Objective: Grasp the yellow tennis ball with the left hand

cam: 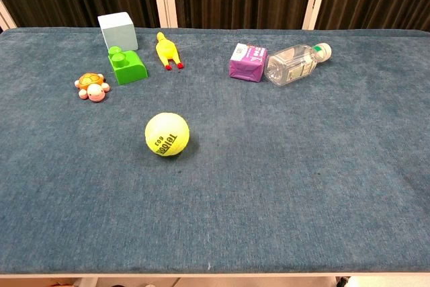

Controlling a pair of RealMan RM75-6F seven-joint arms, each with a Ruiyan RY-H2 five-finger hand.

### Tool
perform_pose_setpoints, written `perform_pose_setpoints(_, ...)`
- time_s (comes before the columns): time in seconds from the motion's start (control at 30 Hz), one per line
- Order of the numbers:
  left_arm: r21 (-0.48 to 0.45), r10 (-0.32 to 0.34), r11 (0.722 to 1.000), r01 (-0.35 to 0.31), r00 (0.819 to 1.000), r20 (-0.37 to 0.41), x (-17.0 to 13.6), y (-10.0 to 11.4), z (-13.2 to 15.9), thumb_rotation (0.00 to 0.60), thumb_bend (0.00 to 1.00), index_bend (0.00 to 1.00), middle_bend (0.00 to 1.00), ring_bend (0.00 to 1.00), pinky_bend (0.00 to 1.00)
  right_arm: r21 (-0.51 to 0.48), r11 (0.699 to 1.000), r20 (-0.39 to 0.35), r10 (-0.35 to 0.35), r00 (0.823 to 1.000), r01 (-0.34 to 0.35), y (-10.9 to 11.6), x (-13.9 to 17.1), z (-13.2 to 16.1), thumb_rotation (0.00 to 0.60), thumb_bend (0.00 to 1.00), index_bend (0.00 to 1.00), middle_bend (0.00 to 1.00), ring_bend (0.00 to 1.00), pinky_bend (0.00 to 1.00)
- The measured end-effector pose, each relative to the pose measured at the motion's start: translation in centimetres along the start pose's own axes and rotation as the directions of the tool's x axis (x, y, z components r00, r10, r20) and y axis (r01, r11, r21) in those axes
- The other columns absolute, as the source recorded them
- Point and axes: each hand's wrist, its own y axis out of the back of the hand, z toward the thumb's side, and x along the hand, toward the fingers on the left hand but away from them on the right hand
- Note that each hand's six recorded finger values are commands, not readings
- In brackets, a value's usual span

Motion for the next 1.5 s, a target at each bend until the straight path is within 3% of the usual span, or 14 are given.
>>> perform_pose_setpoints(0.57, -0.035, -0.029, 0.999, 0.030, 0.999, 0.025, -0.2, -0.4, 0.8, 0.600, 0.14, 0.05, 0.00, 0.00, 0.12, -0.004, 1.000, 0.007, 0.005, 1.000, -0.005, -0.1, 0.0, -0.1, 0.600, 0.85, 0.00, 0.03, 0.11, 0.12)
perform_pose_setpoints(0.73, -0.116, -0.068, 0.990, 0.083, 0.989, 0.131, -0.9, -1.1, 3.6, 0.600, 0.14, 0.05, 0.00, 0.00, 0.12, -0.008, 1.000, 0.012, 0.009, 1.000, -0.009, -0.1, 0.0, -0.1, 0.600, 0.85, 0.00, 0.03, 0.11, 0.12)
perform_pose_setpoints(0.8, -0.129, -0.086, 0.985, 0.112, 0.977, 0.197, -1.3, -1.4, 5.3, 0.600, 0.14, 0.05, 0.00, 0.00, 0.12, -0.008, 1.000, 0.011, 0.009, 1.000, -0.009, -0.1, 0.0, -0.1, 0.600, 0.85, 0.00, 0.03, 0.11, 0.12)
perform_pose_setpoints(1.03, -0.162, -0.129, 0.964, 0.213, 0.899, 0.419, -1.1, -2.3, 13.3, 0.600, 0.14, 0.05, 0.00, 0.00, 0.12, -0.011, 1.000, 0.016, 0.011, 1.000, -0.011, -0.2, -0.1, -0.2, 0.600, 0.85, 0.00, 0.03, 0.11, 0.12)
perform_pose_setpoints(1.33, -0.145, -0.174, 0.940, 0.310, 0.799, 0.576, 1.1, -5.0, 20.8, 0.600, 0.14, 0.05, 0.00, 0.00, 0.12, -0.015, 1.000, 0.020, 0.015, 1.000, -0.015, -0.2, -0.2, -0.3, 0.600, 0.85, 0.00, 0.03, 0.11, 0.12)
perform_pose_setpoints(1.5, -0.140, -0.177, 0.933, 0.333, 0.759, 0.627, 1.7, -5.8, 22.7, 0.600, 0.14, 0.05, 0.00, 0.00, 0.12, -0.015, 1.000, 0.024, 0.017, 1.000, -0.017, -0.2, -0.3, -0.4, 0.600, 0.85, 0.00, 0.03, 0.11, 0.12)
